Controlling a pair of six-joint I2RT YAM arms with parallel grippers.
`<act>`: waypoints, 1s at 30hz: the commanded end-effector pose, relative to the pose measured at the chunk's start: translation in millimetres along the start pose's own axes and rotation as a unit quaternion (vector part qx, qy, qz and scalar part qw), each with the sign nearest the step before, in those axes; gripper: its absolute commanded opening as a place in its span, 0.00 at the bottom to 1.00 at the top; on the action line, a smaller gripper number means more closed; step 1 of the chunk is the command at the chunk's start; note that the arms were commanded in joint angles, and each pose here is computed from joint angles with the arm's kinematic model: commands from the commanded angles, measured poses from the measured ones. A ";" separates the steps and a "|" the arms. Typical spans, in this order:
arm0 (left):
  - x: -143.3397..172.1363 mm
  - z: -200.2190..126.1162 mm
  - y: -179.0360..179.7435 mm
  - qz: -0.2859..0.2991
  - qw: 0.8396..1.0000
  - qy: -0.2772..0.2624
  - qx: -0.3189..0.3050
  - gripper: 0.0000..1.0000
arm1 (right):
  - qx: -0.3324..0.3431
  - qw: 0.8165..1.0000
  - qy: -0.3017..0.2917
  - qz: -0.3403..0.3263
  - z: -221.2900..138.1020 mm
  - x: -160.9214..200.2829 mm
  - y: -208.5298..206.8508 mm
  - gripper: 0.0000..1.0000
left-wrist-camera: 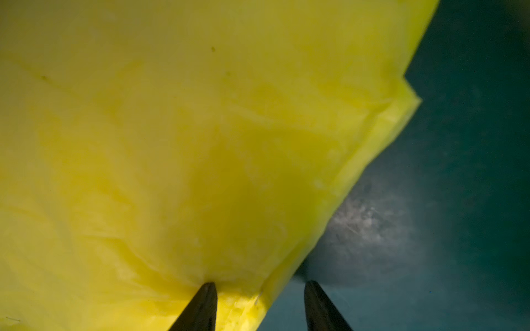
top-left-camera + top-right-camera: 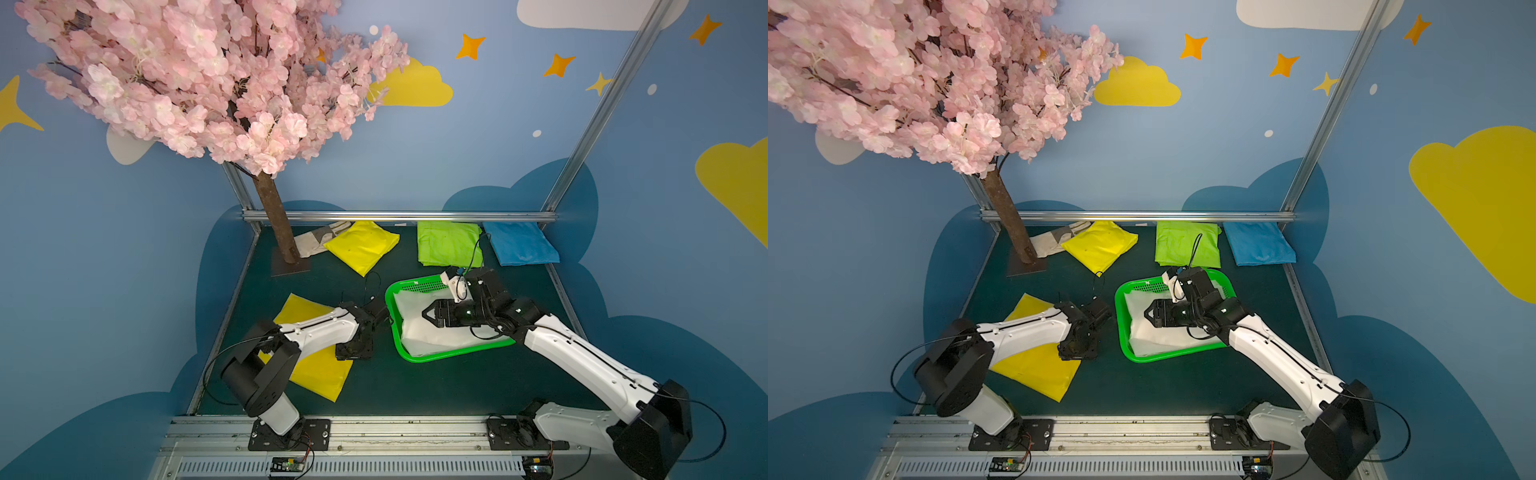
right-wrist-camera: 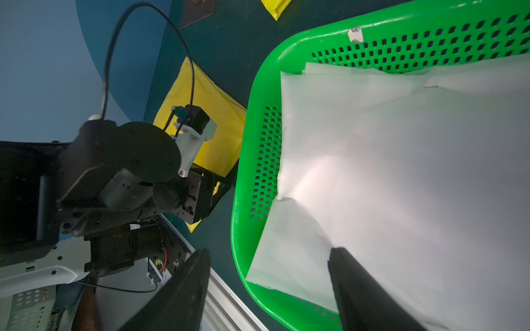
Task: Put the folded raincoat in the basket
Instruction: Adjust the raincoat at the center of the board, then move the basket to the center of the board.
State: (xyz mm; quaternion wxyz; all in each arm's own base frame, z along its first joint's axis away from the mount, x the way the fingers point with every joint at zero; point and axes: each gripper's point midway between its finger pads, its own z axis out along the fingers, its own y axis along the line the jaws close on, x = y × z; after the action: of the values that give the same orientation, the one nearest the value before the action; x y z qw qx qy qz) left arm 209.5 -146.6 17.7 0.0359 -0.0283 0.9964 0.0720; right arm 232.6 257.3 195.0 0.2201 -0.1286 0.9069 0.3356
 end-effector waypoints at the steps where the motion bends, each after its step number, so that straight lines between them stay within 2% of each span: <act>1: -5.9 5.1 7.5 0.007 0.999 0.003 -0.047 0.46 | -0.001 1.000 0.002 0.004 -2.9 -3.0 3.5 0.71; 3: -8.7 9.6 6.7 0.007 0.998 0.007 -0.056 0.39 | -0.001 1.000 0.005 0.006 -1.8 -1.9 3.3 0.71; 5: -13.5 9.9 3.8 0.006 0.999 0.006 -0.053 0.27 | -0.001 1.000 0.010 0.009 -0.3 0.0 2.7 0.71; 8: -25.8 5.2 -9.2 -0.006 1.000 0.004 -0.006 0.08 | -0.004 1.000 0.016 0.015 2.1 2.0 3.6 0.70; 9: -31.7 2.6 -15.0 -0.014 1.000 0.004 0.018 0.05 | -0.004 1.000 0.017 0.017 3.4 2.5 3.5 0.70; 11: -45.8 -4.0 -28.2 -0.031 0.997 0.007 0.073 0.02 | -0.007 0.999 0.020 0.024 6.3 2.8 4.8 0.70; 16: -77.9 -30.2 -50.5 -0.060 0.986 -0.001 0.155 0.02 | -0.019 0.999 0.037 0.027 19.9 8.8 20.7 0.69; 17: -81.6 -35.1 -53.1 -0.065 0.984 -0.001 0.168 0.04 | -0.018 0.999 0.042 0.025 23.2 10.5 24.3 0.69; 18: -85.9 -40.0 -55.3 -0.072 0.981 -0.003 0.182 0.13 | -0.016 0.998 0.048 0.023 27.1 12.8 28.7 0.69; 21: -92.9 -51.1 -52.4 -0.091 0.972 -0.001 0.216 0.49 | -0.009 0.997 0.069 0.016 40.2 20.3 42.4 0.69; 24: -95.0 -64.7 -38.5 -0.111 0.961 -0.008 0.253 0.67 | 0.003 0.996 0.084 0.005 53.4 28.7 56.7 0.68; 25: -95.1 -69.2 -28.6 -0.118 0.959 -0.015 0.257 0.70 | 0.005 0.996 0.089 -0.001 58.3 31.4 62.7 0.68; 28: -95.5 -76.7 12.6 -0.158 0.953 -0.040 0.254 0.71 | 0.013 0.995 0.101 -0.001 76.1 37.3 78.0 0.65; 30: -94.2 -75.8 45.8 -0.197 0.948 -0.056 0.243 0.70 | 0.010 0.994 0.111 0.001 90.0 42.0 92.5 0.59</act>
State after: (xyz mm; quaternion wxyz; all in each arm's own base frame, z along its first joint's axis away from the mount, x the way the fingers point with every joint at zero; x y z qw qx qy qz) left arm 304.4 -133.5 100.5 0.1037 -0.1878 0.9597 -0.1814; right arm 190.0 367.9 168.0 0.1230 -0.1775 0.9220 0.3215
